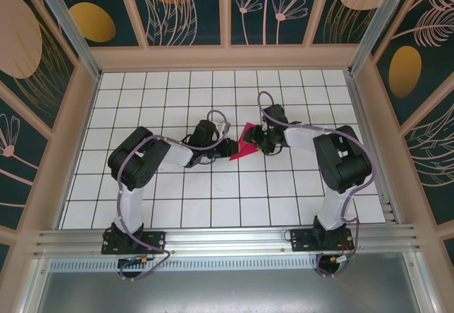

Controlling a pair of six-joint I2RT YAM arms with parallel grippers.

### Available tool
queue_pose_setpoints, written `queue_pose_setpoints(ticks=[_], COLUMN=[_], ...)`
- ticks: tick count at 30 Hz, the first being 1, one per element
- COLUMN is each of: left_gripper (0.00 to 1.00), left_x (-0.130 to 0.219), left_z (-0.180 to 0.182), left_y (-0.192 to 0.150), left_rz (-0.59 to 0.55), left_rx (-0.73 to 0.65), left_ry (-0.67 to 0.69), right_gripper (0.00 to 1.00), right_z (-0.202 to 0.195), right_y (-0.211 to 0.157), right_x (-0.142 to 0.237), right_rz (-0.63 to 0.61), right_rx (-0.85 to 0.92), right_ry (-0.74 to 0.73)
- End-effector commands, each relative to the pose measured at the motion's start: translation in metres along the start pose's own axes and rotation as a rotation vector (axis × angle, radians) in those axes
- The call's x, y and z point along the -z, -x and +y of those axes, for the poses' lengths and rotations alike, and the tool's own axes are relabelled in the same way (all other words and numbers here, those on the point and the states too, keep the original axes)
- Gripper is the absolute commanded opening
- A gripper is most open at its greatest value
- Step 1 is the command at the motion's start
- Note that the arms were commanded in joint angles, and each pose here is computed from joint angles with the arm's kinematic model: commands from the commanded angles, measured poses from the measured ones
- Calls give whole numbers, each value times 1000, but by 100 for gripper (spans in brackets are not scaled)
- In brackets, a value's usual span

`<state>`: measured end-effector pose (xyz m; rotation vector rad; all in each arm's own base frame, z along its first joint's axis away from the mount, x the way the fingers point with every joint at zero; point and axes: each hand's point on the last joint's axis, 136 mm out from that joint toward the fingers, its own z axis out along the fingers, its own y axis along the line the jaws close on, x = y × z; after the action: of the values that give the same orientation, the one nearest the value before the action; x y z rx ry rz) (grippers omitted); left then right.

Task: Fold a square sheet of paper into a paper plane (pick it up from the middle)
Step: Fourth fold the wing at the center of the table.

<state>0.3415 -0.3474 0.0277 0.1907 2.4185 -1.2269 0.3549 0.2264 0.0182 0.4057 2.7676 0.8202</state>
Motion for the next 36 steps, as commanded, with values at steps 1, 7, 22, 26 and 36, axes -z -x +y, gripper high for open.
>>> queue_pose_setpoints(ticks=[1, 7, 22, 26, 36], left_gripper=[27, 40, 23, 18, 12], left_x=[15, 27, 20, 14, 1], left_z=[10, -3, -35, -34, -13], left_y=[13, 24, 18, 11, 5], left_rz=[-23, -65, -38, -5, 30], left_rx=[-15, 14, 21, 29, 49], left_ry=[118, 110, -107, -132, -48], right_gripper=[56, 56, 65, 67, 68], right_z=[-102, -113, -119, -119, -115], right_y=[-34, -36, -46, -48, -47], right_x=[-28, -31, -43, -45, -48], right_rz=[72, 94, 164, 172, 183], right_rx=[-78, -102, -83, -89, -100], right_ry=[-362, -429, -452, -450, -431])
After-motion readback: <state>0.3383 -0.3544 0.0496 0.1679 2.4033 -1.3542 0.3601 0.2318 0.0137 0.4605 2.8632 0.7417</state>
